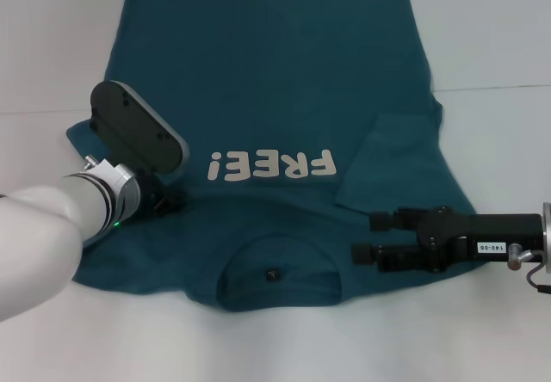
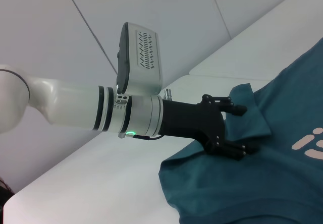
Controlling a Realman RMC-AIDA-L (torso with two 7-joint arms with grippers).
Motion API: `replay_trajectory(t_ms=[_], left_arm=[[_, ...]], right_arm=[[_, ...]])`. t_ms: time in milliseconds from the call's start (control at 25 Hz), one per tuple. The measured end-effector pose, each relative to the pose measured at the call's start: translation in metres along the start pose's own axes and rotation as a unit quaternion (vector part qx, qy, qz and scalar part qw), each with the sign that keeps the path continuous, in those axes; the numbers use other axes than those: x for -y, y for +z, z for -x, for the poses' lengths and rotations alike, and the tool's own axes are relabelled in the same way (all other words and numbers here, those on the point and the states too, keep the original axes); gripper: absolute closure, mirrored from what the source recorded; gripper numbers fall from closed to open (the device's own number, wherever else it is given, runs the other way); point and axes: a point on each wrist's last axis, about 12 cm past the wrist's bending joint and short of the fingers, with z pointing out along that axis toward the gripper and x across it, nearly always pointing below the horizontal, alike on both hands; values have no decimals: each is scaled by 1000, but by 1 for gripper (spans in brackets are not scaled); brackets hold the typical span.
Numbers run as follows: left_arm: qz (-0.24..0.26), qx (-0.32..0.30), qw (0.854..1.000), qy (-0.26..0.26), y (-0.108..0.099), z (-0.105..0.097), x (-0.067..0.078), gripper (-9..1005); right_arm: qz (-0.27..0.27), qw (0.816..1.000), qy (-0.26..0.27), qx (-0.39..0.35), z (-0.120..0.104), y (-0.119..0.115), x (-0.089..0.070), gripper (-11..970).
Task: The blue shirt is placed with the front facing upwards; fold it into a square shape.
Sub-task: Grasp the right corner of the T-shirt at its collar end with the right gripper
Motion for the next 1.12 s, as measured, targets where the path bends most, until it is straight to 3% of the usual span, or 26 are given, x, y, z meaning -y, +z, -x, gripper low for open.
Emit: replay_trajectory(t_ms=[840, 1040, 1120], left_arm=[[0, 0, 1000, 8, 1, -1, 2, 150], [-3, -1, 1000, 12, 1, 1, 2, 219], [-2, 0, 1000, 12, 1, 1, 2, 366]], right_arm=[[1, 1000, -2, 2, 2, 1, 0, 17], [1, 1000, -2, 5, 3, 1, 0, 17], [0, 1000, -2, 5, 2, 1, 0, 17]])
